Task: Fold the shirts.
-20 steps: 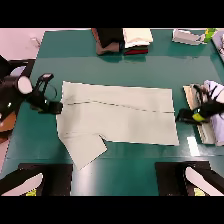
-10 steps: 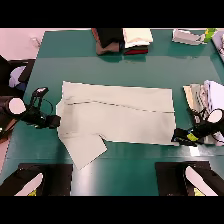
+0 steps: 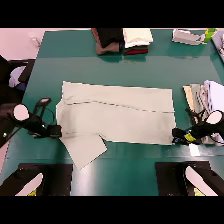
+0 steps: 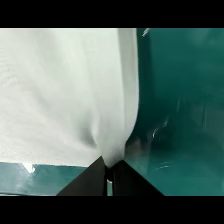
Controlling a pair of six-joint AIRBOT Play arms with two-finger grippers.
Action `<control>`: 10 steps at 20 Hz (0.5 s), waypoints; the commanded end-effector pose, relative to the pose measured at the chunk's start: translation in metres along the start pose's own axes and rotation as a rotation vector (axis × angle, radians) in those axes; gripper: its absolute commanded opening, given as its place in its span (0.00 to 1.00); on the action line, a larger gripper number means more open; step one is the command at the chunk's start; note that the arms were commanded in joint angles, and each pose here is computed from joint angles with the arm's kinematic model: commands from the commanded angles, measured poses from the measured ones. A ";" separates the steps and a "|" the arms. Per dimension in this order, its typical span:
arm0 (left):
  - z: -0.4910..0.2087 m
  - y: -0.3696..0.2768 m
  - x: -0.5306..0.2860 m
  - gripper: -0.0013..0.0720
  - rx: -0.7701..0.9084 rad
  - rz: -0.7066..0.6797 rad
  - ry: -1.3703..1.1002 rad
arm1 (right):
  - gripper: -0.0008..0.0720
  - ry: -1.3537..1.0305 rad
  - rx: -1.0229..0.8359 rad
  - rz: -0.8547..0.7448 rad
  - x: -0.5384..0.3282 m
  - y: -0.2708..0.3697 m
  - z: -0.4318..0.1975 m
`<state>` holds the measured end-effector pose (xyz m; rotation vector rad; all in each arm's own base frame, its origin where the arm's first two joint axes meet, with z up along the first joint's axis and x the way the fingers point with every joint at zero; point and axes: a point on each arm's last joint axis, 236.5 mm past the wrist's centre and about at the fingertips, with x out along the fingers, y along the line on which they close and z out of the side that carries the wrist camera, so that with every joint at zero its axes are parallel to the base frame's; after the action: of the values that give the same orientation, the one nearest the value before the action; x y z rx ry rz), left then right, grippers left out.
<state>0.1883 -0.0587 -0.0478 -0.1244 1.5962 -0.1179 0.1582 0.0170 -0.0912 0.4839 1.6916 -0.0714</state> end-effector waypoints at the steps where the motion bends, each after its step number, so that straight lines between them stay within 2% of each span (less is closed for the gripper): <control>1: -0.022 -0.012 0.031 0.85 -0.047 -0.078 0.053 | 0.03 -0.017 -0.006 0.001 0.000 0.000 0.004; 4: -0.023 -0.036 0.047 0.85 -0.104 -0.193 0.033 | 0.03 -0.024 -0.006 0.000 0.000 0.000 0.005; 7: -0.018 -0.038 0.050 0.85 -0.122 -0.210 0.007 | 0.03 -0.024 -0.006 0.000 0.000 0.000 0.006; 8: -0.017 -0.038 0.050 0.79 -0.123 -0.210 0.004 | 0.03 -0.024 -0.006 0.000 0.000 0.000 0.006; 9: -0.017 -0.038 0.050 0.49 -0.121 -0.210 0.003 | 0.03 -0.024 -0.006 0.000 0.000 0.000 0.006; 10: -0.015 -0.039 0.049 0.27 -0.108 -0.211 -0.002 | 0.03 -0.025 -0.006 0.000 0.000 0.000 0.006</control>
<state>0.1681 -0.1010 -0.0884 -0.3621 1.6060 -0.1835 0.1634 0.0160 -0.0920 0.4799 1.6683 -0.0700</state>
